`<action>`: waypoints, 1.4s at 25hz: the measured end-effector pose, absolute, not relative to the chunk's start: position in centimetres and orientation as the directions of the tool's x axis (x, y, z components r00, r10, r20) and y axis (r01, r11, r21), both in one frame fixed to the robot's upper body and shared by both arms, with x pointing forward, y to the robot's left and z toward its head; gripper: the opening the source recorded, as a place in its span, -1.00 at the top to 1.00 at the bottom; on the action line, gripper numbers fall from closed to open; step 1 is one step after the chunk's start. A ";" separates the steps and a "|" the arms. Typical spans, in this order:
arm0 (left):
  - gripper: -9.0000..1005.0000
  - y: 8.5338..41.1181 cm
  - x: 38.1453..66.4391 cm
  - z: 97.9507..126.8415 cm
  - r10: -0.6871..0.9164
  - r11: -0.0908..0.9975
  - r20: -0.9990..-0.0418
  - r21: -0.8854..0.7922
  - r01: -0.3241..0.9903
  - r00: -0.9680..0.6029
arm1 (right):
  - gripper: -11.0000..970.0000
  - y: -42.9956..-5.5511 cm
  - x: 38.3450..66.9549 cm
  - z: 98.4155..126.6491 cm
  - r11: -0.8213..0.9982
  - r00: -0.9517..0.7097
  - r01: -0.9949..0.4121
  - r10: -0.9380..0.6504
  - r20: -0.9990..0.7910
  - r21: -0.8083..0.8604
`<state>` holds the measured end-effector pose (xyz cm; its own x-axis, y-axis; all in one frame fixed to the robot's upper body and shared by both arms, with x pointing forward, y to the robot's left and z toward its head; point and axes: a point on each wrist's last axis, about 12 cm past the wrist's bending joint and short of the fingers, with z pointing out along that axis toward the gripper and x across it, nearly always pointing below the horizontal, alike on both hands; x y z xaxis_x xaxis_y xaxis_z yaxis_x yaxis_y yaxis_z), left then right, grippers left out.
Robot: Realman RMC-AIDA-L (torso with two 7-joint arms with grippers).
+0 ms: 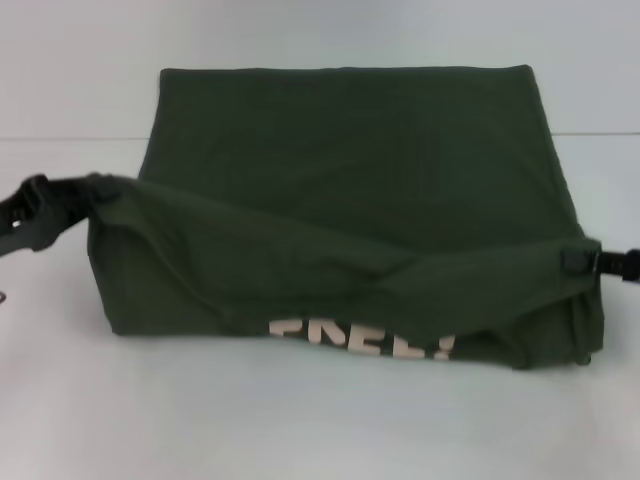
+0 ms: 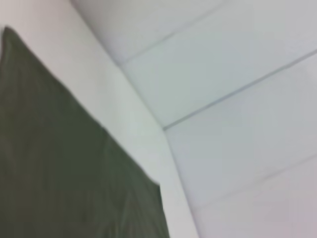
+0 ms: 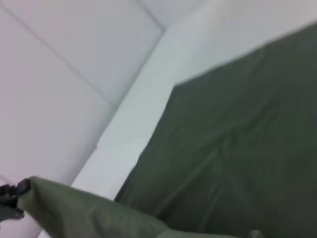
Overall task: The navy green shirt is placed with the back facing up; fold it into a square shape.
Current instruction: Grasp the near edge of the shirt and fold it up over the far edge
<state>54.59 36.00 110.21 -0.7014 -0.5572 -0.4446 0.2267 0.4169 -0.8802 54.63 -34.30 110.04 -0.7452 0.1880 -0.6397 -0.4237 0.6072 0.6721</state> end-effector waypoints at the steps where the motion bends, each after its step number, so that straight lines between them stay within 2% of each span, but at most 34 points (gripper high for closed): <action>1: 0.92 36.0 54.8 110.2 -0.570 0.415 -0.448 -0.881 0.229 -0.689 | 0.87 -34.4 54.7 110.1 0.611 -0.729 -0.429 0.201 -0.654 0.665; 6: 0.92 35.1 55.9 109.9 -0.593 0.435 -0.475 -0.869 0.238 -0.650 | 0.87 -34.3 55.5 109.9 0.651 -0.658 -0.431 0.247 -0.711 0.625; 15: 0.92 33.0 58.2 109.6 -0.618 0.517 -0.578 -0.809 0.279 -0.533 | 0.87 -33.3 58.0 109.2 0.763 -0.572 -0.373 0.259 -0.778 0.528; 20: 0.92 31.9 59.0 109.0 -0.593 0.580 -0.632 -0.765 0.279 -0.499 | 0.87 -32.4 59.5 108.9 0.809 -0.542 -0.347 0.239 -0.806 0.474; 21: 0.92 31.0 59.6 108.7 -0.570 0.627 -0.675 -0.726 0.283 -0.468 | 0.87 -32.1 59.9 108.7 0.820 -0.537 -0.339 0.234 -0.811 0.461; 28: 0.92 28.9 60.8 108.2 -0.501 0.731 -0.776 -0.617 0.293 -0.384 | 0.86 -30.2 62.0 107.7 0.873 -0.529 -0.305 0.176 -0.830 0.380; 35: 0.91 27.3 61.4 107.2 -0.442 0.789 -0.821 -0.548 0.279 -0.361 | 0.86 -29.3 63.1 107.2 0.908 -0.534 -0.257 0.152 -0.832 0.331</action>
<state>61.44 27.28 107.19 -0.3606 -0.4425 -0.8211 0.2789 0.7889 -0.5476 63.13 -29.26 107.16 -0.5335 0.1519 -0.8320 -0.2568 0.9082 0.3305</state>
